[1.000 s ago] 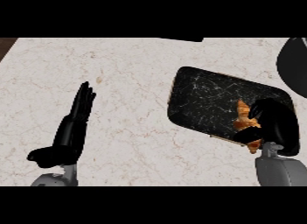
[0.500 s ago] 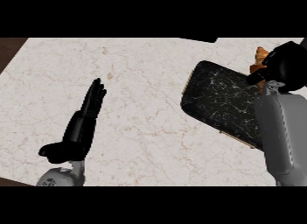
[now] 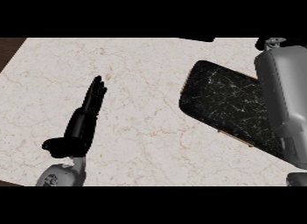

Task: Pick the croissant from the tray and place it in the pot

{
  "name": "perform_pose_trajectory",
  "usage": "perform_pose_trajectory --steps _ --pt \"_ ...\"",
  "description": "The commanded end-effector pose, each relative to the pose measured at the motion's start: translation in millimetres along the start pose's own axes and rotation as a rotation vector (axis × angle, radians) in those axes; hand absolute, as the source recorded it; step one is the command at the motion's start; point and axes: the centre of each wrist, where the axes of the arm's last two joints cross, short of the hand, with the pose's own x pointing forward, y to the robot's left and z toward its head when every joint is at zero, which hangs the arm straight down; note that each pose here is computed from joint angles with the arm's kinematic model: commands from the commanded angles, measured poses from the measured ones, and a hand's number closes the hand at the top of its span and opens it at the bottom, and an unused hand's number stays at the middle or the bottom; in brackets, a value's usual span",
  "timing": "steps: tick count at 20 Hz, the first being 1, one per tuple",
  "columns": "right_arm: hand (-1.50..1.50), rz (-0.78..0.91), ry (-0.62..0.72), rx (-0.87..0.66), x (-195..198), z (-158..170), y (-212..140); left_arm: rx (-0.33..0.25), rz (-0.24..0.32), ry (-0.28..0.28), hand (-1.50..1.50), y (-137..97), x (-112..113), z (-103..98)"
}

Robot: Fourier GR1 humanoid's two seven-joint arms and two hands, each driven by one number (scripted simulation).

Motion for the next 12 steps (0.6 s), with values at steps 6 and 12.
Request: perform_pose_trajectory --steps 6,12 --pt "1.5 0.041 0.183 -0.069 15 -19 11 0.059 0.007 0.026 0.0 10 -8 8" --pt "1.5 0.043 0.23 -0.065 -1 -56 11 0.092 -0.012 0.015 0.0 12 -6 6"
